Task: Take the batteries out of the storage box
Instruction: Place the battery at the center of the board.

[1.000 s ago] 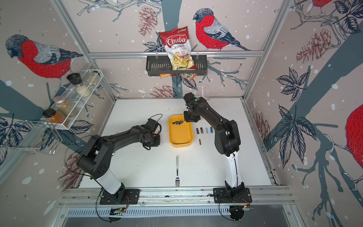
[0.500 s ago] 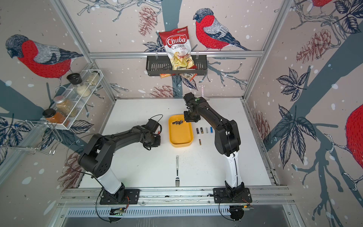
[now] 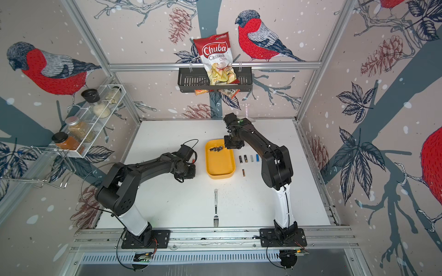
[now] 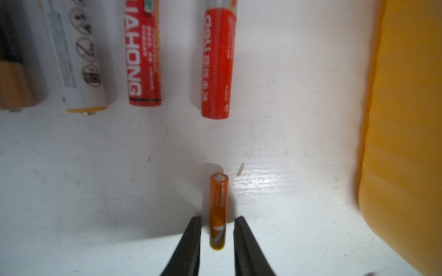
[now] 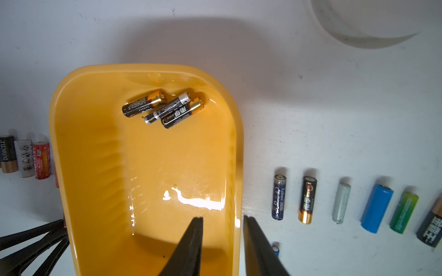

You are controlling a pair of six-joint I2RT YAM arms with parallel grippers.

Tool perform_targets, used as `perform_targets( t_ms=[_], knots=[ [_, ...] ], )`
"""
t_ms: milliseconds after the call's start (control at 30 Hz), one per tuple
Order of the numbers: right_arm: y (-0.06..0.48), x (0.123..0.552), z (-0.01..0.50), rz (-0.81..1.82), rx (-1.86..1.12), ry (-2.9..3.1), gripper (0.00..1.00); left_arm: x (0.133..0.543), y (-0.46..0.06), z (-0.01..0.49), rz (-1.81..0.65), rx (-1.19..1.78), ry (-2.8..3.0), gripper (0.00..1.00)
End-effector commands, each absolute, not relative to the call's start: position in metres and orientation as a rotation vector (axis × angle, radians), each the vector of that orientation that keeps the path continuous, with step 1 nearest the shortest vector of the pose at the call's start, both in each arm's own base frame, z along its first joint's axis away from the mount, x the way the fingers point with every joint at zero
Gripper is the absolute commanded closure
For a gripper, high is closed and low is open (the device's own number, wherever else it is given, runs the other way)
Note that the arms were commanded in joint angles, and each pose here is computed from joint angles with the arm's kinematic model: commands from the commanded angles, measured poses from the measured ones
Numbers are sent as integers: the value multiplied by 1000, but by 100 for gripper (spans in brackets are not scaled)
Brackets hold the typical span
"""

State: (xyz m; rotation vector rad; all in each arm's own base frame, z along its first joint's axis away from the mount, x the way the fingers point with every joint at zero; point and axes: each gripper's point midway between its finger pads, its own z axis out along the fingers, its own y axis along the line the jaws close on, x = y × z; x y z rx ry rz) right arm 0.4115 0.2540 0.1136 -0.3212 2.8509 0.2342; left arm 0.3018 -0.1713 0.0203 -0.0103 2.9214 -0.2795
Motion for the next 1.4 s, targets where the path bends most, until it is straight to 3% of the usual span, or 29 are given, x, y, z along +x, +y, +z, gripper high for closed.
perform_targets(
  t_ms=[0,567,1367],
  knots=[
    [253,410,114,230,-312,2857,65,303,-170,23,-274,-13,2917,70],
    [280,417,113,278,-322,2837,64,327,-168,65,-338,-35,2817,68],
    [317,461,56,376,-261,2859,62,327,-156,61,-346,-52,2825,68]
  ],
)
